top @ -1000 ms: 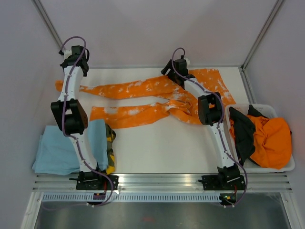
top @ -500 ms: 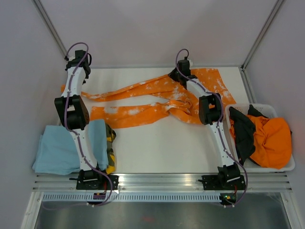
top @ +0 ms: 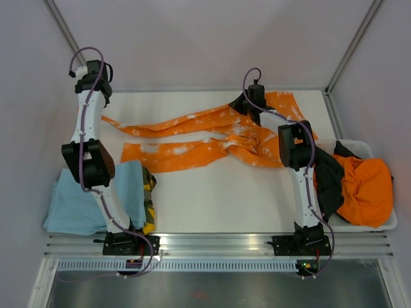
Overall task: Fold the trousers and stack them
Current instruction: Flatten the trousers out
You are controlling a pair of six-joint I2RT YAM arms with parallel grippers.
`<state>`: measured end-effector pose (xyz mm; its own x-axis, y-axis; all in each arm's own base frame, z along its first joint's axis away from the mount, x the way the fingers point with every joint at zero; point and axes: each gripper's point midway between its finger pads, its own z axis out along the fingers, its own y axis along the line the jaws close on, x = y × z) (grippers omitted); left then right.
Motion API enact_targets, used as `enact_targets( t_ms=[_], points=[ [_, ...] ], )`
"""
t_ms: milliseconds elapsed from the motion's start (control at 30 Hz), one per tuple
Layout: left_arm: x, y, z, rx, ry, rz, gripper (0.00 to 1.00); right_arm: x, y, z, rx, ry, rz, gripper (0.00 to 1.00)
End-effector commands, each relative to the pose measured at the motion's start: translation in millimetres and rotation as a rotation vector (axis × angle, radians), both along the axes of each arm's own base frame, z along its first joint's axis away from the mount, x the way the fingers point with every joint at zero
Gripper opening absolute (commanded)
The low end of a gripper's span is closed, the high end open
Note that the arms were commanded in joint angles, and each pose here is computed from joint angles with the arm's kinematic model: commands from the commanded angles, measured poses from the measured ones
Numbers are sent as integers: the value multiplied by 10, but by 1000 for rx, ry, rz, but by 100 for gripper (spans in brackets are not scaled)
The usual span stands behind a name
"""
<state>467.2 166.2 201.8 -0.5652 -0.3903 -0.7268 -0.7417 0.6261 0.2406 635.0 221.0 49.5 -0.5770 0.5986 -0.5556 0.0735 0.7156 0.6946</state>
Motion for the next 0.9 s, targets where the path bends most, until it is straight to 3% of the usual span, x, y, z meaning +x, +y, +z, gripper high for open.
enact_targets(
  t_ms=[0,167,333,433,533,600,767,833,867],
  points=[
    [-288,42,658,-48,-234,115,2,-133,72,1605,126,-308,31,0],
    [-645,-47,531,-59,-86,40,2,-569,-126,1976,101,-331,-7,0],
    [-1075,3,385,20,110,-22,2,-868,-316,1903,19,-294,-40,0],
    [-1146,-68,356,-14,158,-66,2,-980,-388,1904,-14,-311,-47,0],
    [-1045,-130,195,-68,200,-95,2,-847,-445,1951,-67,-310,-76,0],
    [-979,-114,210,-77,228,-79,2,-668,-414,1675,-121,-254,-58,0],
    [-575,-93,-246,-139,327,-81,2,-93,-160,1165,-131,-159,24,0],
    [-429,-44,-261,-142,306,-63,2,126,-77,1280,-105,-191,44,0],
    [-332,25,-364,-141,307,-45,2,219,-49,947,-107,-154,58,0]
  ],
)
